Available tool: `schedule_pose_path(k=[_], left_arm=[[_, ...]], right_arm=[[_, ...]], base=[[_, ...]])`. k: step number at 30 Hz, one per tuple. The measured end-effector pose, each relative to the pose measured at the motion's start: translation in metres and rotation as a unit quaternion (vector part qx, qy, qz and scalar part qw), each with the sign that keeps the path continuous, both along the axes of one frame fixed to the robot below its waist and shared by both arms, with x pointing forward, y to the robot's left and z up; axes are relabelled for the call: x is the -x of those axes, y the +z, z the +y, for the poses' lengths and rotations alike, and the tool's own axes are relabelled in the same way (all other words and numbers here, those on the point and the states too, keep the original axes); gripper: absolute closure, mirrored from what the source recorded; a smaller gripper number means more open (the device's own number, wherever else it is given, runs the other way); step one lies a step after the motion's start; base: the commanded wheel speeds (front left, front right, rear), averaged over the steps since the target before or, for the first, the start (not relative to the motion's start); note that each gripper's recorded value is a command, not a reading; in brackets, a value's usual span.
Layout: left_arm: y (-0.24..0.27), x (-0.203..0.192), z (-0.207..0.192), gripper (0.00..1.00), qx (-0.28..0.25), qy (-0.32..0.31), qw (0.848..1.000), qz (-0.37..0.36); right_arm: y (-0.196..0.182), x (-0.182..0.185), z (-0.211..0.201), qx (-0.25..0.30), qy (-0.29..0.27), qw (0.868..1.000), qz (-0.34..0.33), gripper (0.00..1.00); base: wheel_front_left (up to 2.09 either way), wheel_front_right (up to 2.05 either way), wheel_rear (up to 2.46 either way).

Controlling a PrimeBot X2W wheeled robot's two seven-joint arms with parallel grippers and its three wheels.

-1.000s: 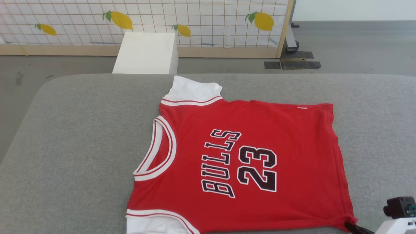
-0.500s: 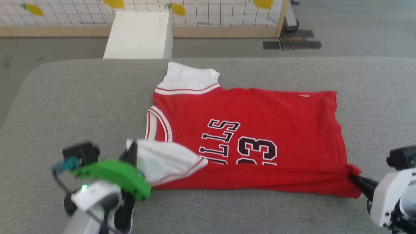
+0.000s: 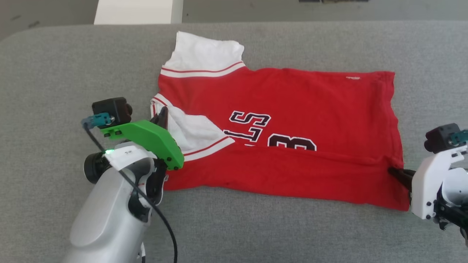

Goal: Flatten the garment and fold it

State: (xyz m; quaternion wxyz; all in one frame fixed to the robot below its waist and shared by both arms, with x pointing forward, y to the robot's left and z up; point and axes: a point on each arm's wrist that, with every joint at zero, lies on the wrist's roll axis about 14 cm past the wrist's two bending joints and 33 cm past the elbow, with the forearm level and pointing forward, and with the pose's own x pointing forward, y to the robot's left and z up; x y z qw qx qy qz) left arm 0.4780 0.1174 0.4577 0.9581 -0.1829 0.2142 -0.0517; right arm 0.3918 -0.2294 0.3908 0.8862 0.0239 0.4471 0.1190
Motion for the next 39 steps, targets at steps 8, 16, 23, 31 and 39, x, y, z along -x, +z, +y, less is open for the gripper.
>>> schedule_pose_path(k=[8,16,23,31,39], left_arm=[[-0.062,-0.001,-0.003,1.0,-0.014,0.0,0.997,0.073],[-0.052,-0.006,0.002,0.0,-0.017,0.01,0.999,0.044],[0.021,-0.013,0.03,0.0,-0.034,0.053,0.993,-0.101],[-0.008,0.059,0.048,0.0,-0.074,0.051,0.995,-0.032],[-0.031,0.095,0.055,0.0,-0.099,0.017,0.992,0.074]], right_arm=[[-0.022,-0.011,0.006,0.011,0.025,0.999,0.034,1.0],[-0.014,-0.018,0.007,-0.014,0.002,1.0,0.012,0.0],[0.01,-0.01,0.001,-0.056,-0.052,0.995,-0.058,0.0],[0.04,0.018,-0.008,-0.099,-0.116,0.98,-0.127,0.0],[0.064,0.033,-0.012,-0.101,-0.139,0.972,-0.162,0.0]], base=[[0.0,0.0,0.0],[0.0,0.0,0.0],[0.0,0.0,0.0],[0.0,0.0,0.0],[0.0,0.0,0.0]])
